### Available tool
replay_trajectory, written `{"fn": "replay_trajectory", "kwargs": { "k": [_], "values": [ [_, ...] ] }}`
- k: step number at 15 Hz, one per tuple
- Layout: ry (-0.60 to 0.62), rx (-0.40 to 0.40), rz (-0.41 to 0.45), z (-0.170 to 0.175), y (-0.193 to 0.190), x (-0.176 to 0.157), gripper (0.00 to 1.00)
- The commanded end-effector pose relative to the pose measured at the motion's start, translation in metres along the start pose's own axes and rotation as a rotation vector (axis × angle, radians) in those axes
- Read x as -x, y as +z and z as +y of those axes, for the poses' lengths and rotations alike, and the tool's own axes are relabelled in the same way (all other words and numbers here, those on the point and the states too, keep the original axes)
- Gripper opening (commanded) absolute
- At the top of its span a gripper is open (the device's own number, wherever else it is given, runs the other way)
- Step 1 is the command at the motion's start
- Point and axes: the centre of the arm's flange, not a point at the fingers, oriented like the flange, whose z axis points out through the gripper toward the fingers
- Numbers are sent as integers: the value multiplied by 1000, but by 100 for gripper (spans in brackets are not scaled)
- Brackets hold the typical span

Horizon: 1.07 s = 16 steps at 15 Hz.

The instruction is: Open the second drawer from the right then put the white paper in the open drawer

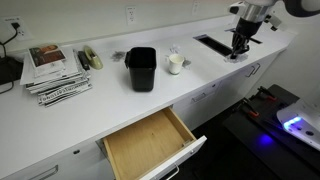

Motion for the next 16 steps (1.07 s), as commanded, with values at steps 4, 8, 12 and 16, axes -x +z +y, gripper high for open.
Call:
{"fn": "replay_trajectory", "kwargs": {
  "k": [4,8,12,16],
  "values": [
    [-319,-45,78,-99,-15,-69,0],
    [-453,-8,196,-131,15,-124,0],
    [-481,-44,303,-154,55,-176,0],
    [-544,-62,337,-174,92,-220,0]
  ]
}}
